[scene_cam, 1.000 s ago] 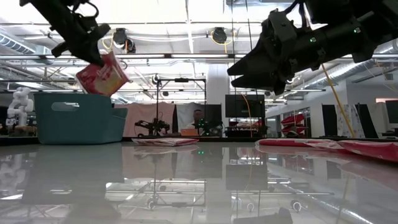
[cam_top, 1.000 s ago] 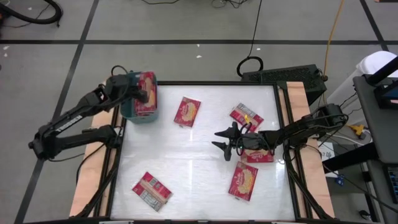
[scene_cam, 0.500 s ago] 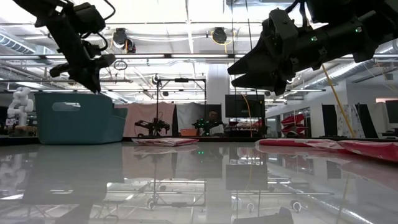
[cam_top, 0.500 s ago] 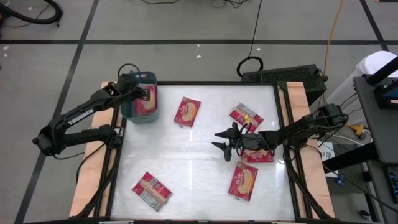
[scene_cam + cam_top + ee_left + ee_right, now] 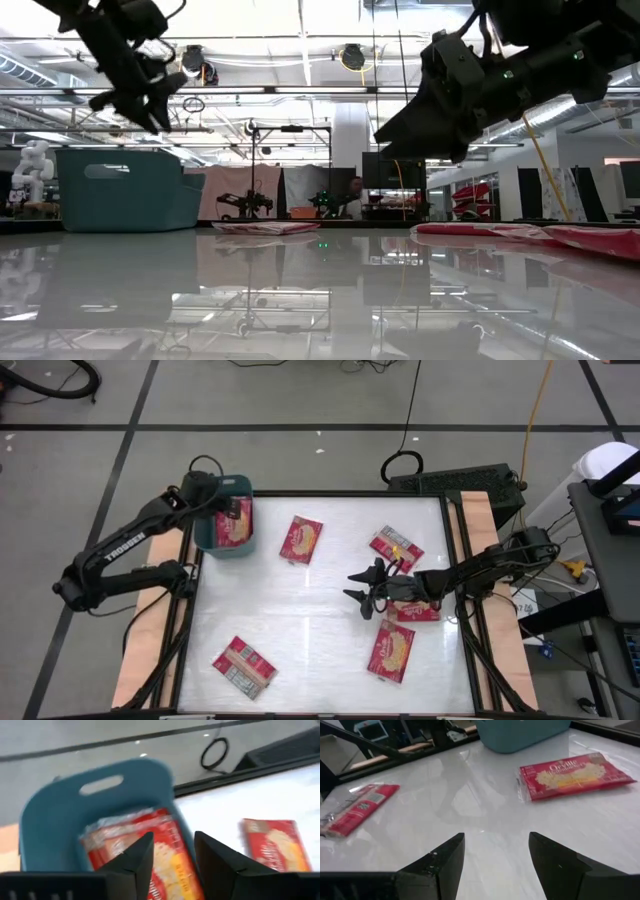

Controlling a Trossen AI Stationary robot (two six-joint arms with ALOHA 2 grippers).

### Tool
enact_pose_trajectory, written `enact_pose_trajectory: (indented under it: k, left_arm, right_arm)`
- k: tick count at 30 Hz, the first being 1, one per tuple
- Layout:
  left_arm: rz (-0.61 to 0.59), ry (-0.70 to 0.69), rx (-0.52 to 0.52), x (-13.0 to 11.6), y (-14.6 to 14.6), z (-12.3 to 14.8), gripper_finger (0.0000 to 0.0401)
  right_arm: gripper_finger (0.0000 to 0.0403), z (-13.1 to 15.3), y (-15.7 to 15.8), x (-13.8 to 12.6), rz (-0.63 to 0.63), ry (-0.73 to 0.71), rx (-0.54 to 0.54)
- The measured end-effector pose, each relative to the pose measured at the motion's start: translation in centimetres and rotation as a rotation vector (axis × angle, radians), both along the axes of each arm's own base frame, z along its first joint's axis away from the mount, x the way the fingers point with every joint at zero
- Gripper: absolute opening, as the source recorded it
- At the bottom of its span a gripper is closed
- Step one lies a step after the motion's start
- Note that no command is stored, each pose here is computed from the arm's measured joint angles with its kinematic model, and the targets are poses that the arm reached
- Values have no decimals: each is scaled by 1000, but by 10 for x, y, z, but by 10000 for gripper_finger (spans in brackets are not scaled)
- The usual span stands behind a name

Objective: Sort popcorn bags into baskets
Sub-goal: Stack the red popcorn bag on top of the other red popcorn bag into the blue bin

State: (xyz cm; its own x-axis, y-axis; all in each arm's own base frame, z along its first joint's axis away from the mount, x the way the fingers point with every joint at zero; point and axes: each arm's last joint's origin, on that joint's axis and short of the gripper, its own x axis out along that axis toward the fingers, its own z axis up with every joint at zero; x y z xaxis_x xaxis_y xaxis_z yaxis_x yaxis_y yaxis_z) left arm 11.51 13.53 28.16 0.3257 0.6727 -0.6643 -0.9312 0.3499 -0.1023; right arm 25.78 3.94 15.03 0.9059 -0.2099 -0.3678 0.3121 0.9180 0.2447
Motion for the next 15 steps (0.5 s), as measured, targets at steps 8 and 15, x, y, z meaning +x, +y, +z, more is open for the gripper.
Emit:
enact_pose_trajectory:
  k: [8, 15]
  left_arm:
    - [-358, -115, 38, 23, -35, 26, 147]
    - [-656, -150, 91, 58, -103, 0, 120]
  right_arm:
    - [212, -2, 5, -2, -9, 26, -16]
    - [212, -7, 15, -5, -67, 33, -39]
